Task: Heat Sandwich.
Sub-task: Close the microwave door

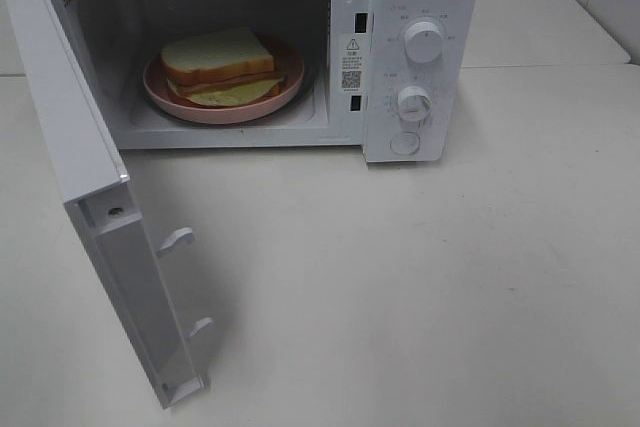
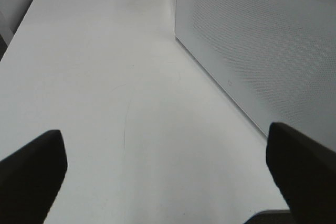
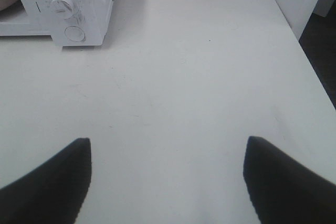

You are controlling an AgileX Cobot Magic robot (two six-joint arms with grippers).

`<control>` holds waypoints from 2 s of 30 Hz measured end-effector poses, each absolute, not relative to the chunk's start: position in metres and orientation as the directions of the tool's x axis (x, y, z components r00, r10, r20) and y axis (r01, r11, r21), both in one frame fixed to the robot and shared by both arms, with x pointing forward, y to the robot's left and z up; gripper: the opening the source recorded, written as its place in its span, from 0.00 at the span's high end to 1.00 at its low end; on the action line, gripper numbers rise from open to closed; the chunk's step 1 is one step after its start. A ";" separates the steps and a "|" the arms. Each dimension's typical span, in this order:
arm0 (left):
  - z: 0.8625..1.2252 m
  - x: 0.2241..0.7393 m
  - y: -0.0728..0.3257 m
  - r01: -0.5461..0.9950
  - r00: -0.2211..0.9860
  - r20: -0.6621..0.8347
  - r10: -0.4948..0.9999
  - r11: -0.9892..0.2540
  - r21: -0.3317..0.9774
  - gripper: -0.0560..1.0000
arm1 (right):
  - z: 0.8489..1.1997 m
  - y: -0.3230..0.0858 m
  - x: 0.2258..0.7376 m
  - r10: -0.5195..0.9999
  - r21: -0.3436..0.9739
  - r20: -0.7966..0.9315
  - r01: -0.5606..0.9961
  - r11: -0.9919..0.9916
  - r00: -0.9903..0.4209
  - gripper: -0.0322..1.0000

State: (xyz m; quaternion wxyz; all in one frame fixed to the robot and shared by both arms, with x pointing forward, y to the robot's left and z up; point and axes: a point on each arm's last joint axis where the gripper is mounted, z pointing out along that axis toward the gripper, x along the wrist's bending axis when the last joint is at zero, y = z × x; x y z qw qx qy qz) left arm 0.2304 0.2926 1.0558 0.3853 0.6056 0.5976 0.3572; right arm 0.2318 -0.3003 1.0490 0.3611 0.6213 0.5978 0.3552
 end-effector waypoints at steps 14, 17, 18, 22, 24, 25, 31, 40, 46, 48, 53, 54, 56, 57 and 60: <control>1.056 0.230 0.293 0.449 0.030 -0.028 0.999 0.011 0.894 0.02 | 1.049 -0.300 0.232 0.999 0.873 0.010 0.486 -0.025 0.032 0.22; 1.056 0.230 0.293 0.449 0.030 -0.028 0.999 0.011 0.894 0.02 | 1.049 -0.300 0.232 0.999 0.873 0.010 0.486 -0.025 0.032 0.22; 1.056 0.230 0.293 0.449 0.030 -0.028 0.999 0.011 0.894 0.02 | 1.049 -0.300 0.232 0.999 0.873 0.010 0.486 -0.025 0.032 0.22; 1.056 0.230 0.293 0.449 0.030 -0.028 0.999 0.011 0.894 0.02 | 1.049 -0.300 0.232 0.999 0.873 0.010 0.486 -0.025 0.032 0.22; 1.056 0.230 0.293 0.449 0.030 -0.028 0.999 0.011 0.894 0.02 | 1.049 -0.300 0.232 0.999 0.873 0.010 0.486 -0.025 0.032 0.22; 1.056 0.230 0.293 0.449 0.030 -0.028 0.999 0.011 0.894 0.02 | 1.049 -0.300 0.232 0.999 0.873 0.010 0.486 -0.025 0.032 0.22; 1.056 0.230 0.293 0.449 0.030 -0.028 0.999 0.011 0.894 0.02 | 1.049 -0.300 0.232 0.999 0.873 0.011 0.486 -0.025 0.032 0.22; 1.056 0.230 0.293 0.449 0.030 -0.028 0.999 0.011 0.894 0.02 | 1.049 -0.300 0.232 0.999 0.873 0.011 0.486 -0.025 0.032 0.22; 1.056 0.230 0.293 0.449 0.030 -0.028 0.999 0.011 0.894 0.02 | 1.049 -0.300 0.232 0.999 0.873 0.011 0.486 -0.025 0.032 0.22; 1.056 0.230 0.293 0.449 0.030 -0.028 0.999 0.011 0.894 0.02 | 1.049 -0.300 0.232 0.999 0.873 0.011 0.486 -0.025 0.032 0.22; 1.056 0.230 0.293 0.449 0.030 -0.028 0.999 0.011 0.894 0.02 | 1.049 -0.300 0.232 0.999 0.873 0.011 0.486 -0.025 0.032 0.22; 1.056 0.230 0.293 0.449 0.030 -0.028 0.999 0.011 0.894 0.02 | 1.049 -0.300 0.232 0.999 0.873 0.011 0.486 -0.025 0.032 0.22; 1.056 0.230 0.293 0.449 0.030 -0.028 0.999 0.011 0.894 0.02 | 1.049 -0.300 0.232 0.999 0.873 0.011 0.486 -0.025 0.032 0.22; 1.056 0.230 0.293 0.449 0.030 -0.028 0.999 0.011 0.894 0.02 | 1.049 -0.300 0.232 0.999 0.873 0.011 0.486 -0.025 0.032 0.22; 1.056 0.232 0.293 0.457 0.030 -0.029 0.999 0.012 0.890 0.02 | 1.049 -0.300 0.232 0.999 0.873 0.011 0.486 -0.025 0.032 0.22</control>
